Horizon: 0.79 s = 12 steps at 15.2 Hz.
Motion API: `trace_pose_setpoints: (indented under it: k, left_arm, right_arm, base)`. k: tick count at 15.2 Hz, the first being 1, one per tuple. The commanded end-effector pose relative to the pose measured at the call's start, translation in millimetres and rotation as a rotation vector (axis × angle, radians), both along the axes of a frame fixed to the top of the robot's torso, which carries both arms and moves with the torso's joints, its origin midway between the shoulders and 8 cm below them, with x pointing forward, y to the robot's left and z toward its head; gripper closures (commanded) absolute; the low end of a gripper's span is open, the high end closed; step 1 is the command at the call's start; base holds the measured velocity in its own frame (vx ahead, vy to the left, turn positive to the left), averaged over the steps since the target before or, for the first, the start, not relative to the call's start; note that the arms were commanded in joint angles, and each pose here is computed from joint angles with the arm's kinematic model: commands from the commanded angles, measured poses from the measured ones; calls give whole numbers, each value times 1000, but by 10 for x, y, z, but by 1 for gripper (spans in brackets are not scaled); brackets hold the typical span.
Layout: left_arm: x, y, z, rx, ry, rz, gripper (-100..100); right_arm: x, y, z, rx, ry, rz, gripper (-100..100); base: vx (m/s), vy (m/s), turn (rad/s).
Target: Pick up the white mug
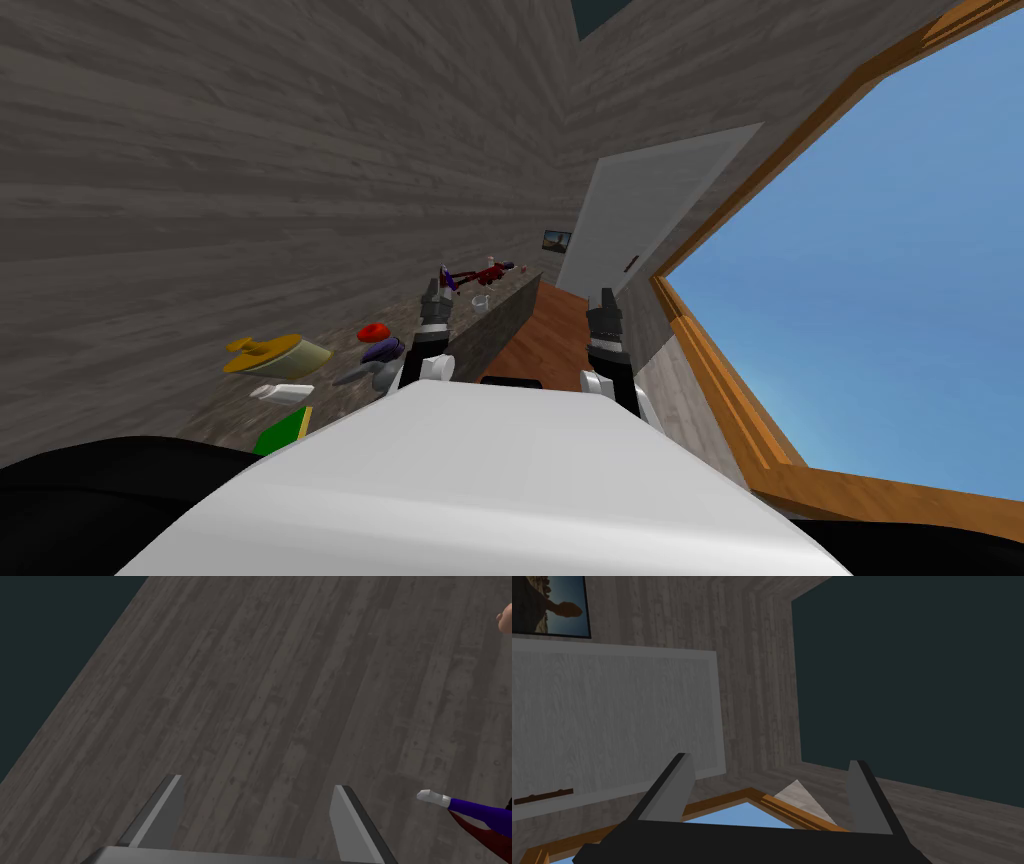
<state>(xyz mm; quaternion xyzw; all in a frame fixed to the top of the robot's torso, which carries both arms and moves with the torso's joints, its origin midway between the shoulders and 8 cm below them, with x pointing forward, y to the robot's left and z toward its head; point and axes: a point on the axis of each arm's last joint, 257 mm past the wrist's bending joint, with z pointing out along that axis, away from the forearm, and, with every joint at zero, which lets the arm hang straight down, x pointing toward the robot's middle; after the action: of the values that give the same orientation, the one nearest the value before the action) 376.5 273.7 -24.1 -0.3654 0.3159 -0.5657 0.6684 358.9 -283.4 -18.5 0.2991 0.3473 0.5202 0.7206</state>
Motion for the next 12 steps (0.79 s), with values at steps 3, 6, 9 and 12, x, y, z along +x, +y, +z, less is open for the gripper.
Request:
trace_pose_setpoints:
  k: [3,6,9,12]
  left_arm:
    - [19,-4,-42,64,31,-20,-100]
    - [45,28,-95,115,70,-28,-100]
    - [78,96,-162,160,119,-25,-100]
    - [115,197,-244,197,179,-13,-100]
  right_arm:
    - [0,0,0,0,0,0,0]
    - [0,0,0,0,0,0,0]
    - [0,0,0,0,0,0,0]
    - [0,0,0,0,0,0,0]
  base:
    - [-2,-17,-5]
    - [0,-37,-8]
    - [4,-49,-12]
    - [2,-50,-12]
